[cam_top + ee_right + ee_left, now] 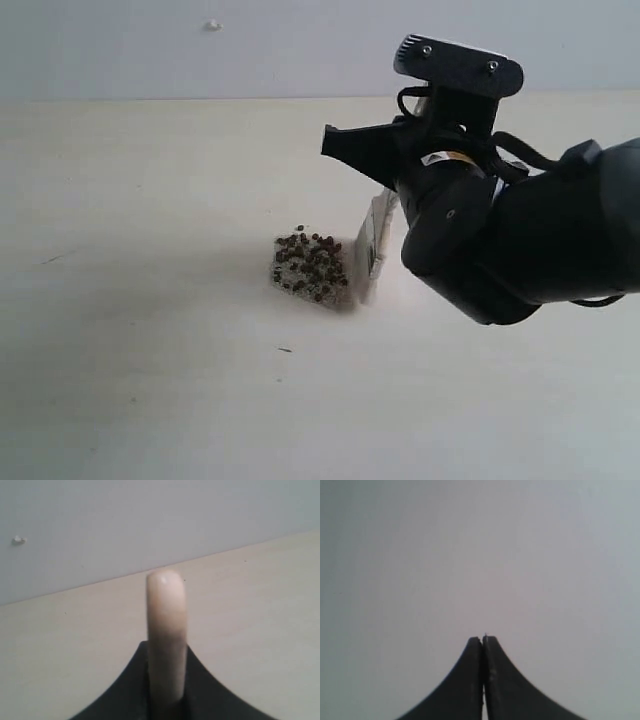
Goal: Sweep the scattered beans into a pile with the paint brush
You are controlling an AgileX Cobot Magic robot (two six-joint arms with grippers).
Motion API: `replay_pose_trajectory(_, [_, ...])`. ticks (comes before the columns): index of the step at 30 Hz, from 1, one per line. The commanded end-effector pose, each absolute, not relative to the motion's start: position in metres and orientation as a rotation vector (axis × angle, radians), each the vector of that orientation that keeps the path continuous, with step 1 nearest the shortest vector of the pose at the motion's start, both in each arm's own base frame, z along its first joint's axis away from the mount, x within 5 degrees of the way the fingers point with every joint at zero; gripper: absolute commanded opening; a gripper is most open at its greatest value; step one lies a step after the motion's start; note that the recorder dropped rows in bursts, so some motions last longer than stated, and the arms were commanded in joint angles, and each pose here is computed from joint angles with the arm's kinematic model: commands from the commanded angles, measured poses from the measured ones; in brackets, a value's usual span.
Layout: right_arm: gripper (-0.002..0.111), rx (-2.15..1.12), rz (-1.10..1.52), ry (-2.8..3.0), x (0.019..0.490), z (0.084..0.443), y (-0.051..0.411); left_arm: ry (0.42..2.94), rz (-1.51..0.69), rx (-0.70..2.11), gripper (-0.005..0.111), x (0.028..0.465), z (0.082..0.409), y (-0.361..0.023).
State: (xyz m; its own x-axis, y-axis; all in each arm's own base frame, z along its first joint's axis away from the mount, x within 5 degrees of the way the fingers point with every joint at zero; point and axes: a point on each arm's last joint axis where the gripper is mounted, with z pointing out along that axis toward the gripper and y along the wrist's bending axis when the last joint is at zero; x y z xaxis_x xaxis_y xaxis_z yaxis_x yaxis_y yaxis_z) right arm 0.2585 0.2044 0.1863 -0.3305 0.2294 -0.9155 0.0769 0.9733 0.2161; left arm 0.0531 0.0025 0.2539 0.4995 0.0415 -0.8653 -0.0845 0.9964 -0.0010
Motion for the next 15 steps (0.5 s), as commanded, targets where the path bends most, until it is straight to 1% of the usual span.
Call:
replay_pose_trajectory(1, [0.0,0.236,0.143,1.864,0.246,0.192,0.212,1.043,0.067,-0.047,0.0,0.053,0.254,0.002])
replay_pose_trajectory(9, [0.0,0.413,0.002,1.807,0.212,0.195,0.214,1.043,0.067,-0.047,0.0,0.053,0.254,0.002])
replay_pose_trajectory(12, [0.0,0.438,-0.007,1.793,0.204,0.199,0.215,1.043,0.067,-0.047,0.0,0.053,0.254,0.002])
replay_pose_trajectory(15, [0.0,0.486,-0.014,1.831,0.2,0.195,0.214,1.043,0.067,-0.047,0.0,0.053,0.254,0.002])
